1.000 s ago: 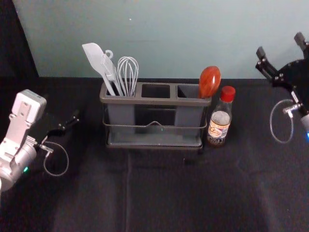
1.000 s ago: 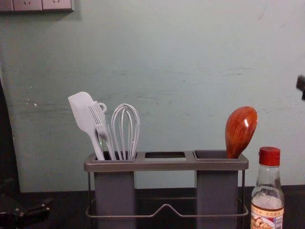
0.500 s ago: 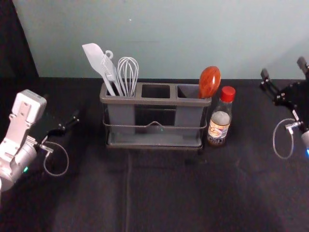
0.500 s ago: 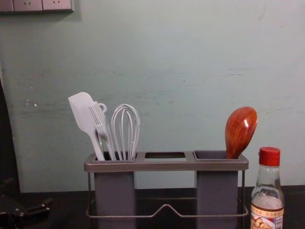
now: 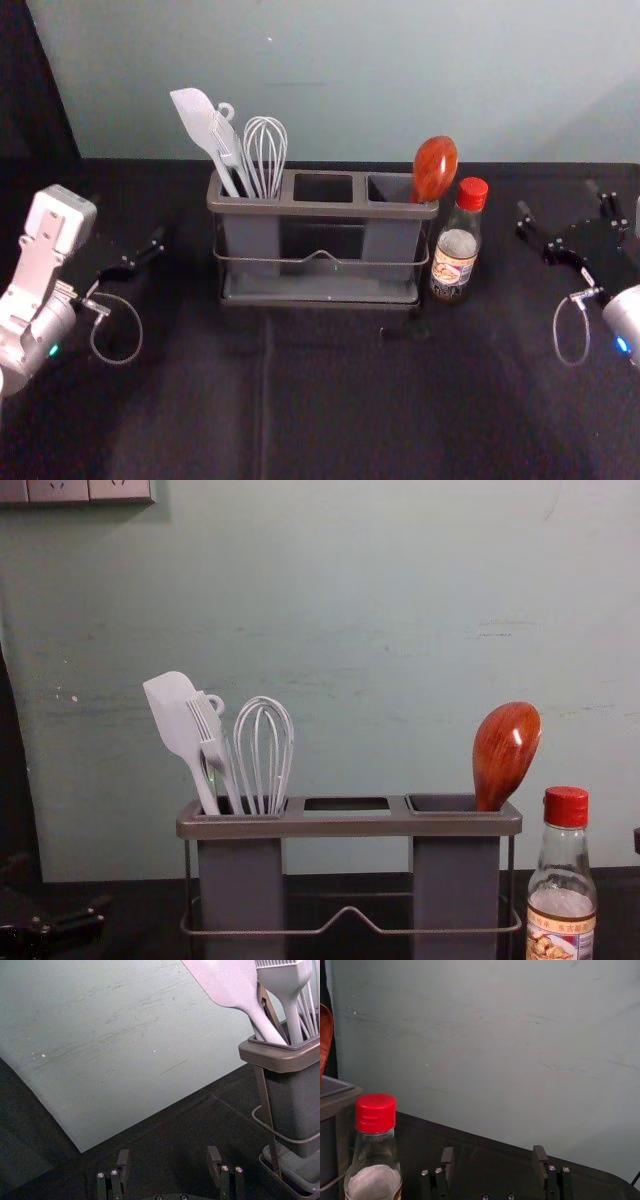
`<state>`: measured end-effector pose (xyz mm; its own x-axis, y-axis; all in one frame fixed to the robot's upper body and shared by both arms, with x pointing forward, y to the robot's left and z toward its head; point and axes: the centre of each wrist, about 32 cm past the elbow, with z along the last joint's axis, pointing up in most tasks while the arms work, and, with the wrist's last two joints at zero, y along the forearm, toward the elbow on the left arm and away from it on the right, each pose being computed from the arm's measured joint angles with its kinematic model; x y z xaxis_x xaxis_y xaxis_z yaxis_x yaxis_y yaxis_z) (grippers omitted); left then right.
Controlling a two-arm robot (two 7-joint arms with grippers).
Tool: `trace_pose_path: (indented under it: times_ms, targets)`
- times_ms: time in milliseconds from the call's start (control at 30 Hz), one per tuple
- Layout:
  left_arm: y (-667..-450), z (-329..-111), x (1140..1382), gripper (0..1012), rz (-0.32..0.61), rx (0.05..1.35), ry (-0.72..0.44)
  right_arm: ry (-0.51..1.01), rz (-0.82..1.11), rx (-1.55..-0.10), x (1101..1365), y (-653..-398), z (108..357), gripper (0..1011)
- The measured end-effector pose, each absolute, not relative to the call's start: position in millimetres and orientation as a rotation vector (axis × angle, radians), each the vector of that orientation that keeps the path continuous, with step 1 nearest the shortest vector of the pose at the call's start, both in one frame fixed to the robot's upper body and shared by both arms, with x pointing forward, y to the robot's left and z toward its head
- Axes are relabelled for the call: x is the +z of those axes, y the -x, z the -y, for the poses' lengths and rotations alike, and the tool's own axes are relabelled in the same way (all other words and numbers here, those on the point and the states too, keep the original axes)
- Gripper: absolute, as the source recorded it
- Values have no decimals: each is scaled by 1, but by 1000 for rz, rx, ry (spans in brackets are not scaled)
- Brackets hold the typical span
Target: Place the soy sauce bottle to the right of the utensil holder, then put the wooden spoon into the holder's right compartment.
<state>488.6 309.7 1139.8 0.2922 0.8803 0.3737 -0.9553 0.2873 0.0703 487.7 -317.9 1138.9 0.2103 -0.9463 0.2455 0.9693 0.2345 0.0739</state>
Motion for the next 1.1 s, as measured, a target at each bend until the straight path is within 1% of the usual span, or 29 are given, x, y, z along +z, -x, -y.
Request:
trace_pose_path:
  times_ms: [267, 1100]
  targets:
    - [-489, -310, 1140, 1000, 285, 1248, -304, 100, 290, -1325, 1142, -491, 317, 1003]
    - [-489, -310, 1140, 1000, 285, 1248, -304, 99, 285, -1328, 1141, -490, 317, 1002]
